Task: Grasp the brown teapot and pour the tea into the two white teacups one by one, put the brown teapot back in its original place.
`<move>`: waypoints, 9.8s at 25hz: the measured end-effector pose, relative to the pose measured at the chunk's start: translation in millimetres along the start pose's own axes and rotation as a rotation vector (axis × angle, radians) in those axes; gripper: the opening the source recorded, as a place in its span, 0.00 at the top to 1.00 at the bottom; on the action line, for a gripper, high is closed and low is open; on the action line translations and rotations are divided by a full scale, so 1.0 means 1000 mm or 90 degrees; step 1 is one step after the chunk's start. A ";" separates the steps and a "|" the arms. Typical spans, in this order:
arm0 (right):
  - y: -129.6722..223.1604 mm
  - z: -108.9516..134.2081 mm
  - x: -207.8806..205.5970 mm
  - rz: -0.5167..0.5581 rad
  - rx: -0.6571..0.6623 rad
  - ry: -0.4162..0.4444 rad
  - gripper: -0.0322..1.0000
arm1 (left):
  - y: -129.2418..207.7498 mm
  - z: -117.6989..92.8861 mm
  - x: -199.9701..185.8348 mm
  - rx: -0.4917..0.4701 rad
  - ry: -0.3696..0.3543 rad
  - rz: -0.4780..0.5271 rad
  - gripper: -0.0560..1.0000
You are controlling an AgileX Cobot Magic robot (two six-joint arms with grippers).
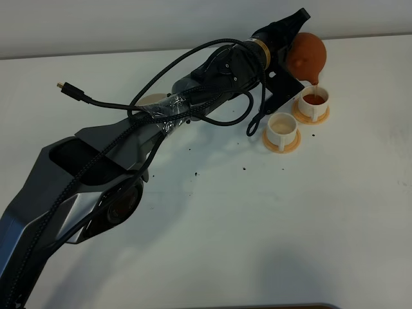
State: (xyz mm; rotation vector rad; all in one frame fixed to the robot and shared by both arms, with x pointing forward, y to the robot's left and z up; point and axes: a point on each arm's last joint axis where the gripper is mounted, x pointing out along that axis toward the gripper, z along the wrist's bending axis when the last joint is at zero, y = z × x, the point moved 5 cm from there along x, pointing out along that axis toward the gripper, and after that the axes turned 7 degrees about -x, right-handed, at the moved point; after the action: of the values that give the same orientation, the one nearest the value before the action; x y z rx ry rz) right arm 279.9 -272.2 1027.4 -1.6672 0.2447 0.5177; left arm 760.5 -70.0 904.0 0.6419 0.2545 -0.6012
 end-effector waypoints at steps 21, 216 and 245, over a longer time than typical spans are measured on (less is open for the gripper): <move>0.000 0.000 0.000 0.000 0.000 0.000 0.67 | 0.000 0.002 0.000 0.002 -0.009 -0.002 0.84; 0.000 0.000 0.000 0.000 0.000 0.000 0.67 | 0.032 -0.024 -0.120 -0.211 0.538 0.110 0.84; 0.000 0.000 0.000 0.000 0.000 0.000 0.67 | 0.022 -0.022 -0.083 -0.105 0.416 0.068 0.84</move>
State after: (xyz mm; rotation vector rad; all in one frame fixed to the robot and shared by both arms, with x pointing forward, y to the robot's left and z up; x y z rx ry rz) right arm 279.9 -272.2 1027.4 -1.6678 0.2446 0.5178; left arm 706.6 -4.8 930.8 0.6722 0.8666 -0.2473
